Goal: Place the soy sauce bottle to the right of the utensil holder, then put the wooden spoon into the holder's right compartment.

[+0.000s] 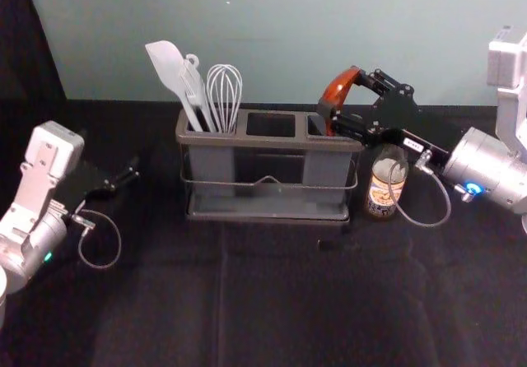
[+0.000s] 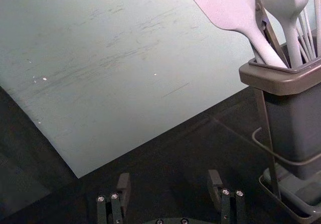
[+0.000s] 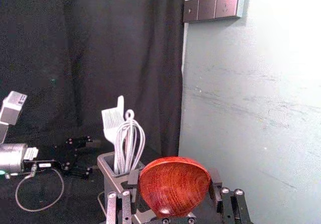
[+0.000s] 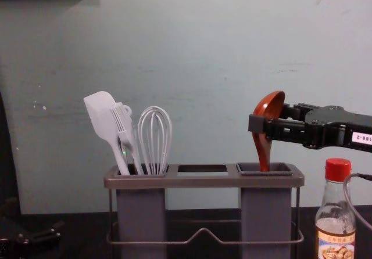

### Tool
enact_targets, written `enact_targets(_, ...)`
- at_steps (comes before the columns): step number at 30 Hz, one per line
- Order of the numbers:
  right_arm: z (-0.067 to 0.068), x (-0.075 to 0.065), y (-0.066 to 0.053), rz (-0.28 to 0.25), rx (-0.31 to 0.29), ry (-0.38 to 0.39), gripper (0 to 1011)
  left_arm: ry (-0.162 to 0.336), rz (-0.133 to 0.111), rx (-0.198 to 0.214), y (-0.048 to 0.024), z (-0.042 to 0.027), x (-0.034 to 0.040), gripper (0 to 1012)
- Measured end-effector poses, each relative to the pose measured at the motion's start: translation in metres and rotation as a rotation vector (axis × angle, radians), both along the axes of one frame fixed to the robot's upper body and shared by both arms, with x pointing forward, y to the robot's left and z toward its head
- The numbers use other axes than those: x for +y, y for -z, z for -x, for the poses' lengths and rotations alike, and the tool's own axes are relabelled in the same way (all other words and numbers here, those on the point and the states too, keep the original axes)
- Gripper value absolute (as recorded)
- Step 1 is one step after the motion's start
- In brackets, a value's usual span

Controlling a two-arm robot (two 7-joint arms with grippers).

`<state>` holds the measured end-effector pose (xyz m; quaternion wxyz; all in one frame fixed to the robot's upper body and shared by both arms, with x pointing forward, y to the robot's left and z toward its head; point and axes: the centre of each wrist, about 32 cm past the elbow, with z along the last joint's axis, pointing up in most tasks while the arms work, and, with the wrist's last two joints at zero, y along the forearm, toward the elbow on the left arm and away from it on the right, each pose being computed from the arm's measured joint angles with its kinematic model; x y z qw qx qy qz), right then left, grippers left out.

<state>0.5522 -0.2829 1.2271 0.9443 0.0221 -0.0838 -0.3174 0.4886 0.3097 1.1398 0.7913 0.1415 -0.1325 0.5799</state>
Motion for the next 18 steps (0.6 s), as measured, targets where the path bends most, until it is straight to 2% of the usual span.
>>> enact_targets(10,-0.0001,0.0002,0.0,0.0,0.0,0.001,839,0.0,0.0,0.0,0.0,0.0,0.0,1005)
enact_targets(15,-0.0002,0.0003,-0.0001,0.0,0.0,0.001,964,0.0,0.0,0.0,0.0,0.0,0.0,1005)
enact_targets(18,-0.0002,0.0003,-0.0002,0.0,0.0,0.001,1002,0.0,0.0,0.0,0.0,0.0,0.0,1005)
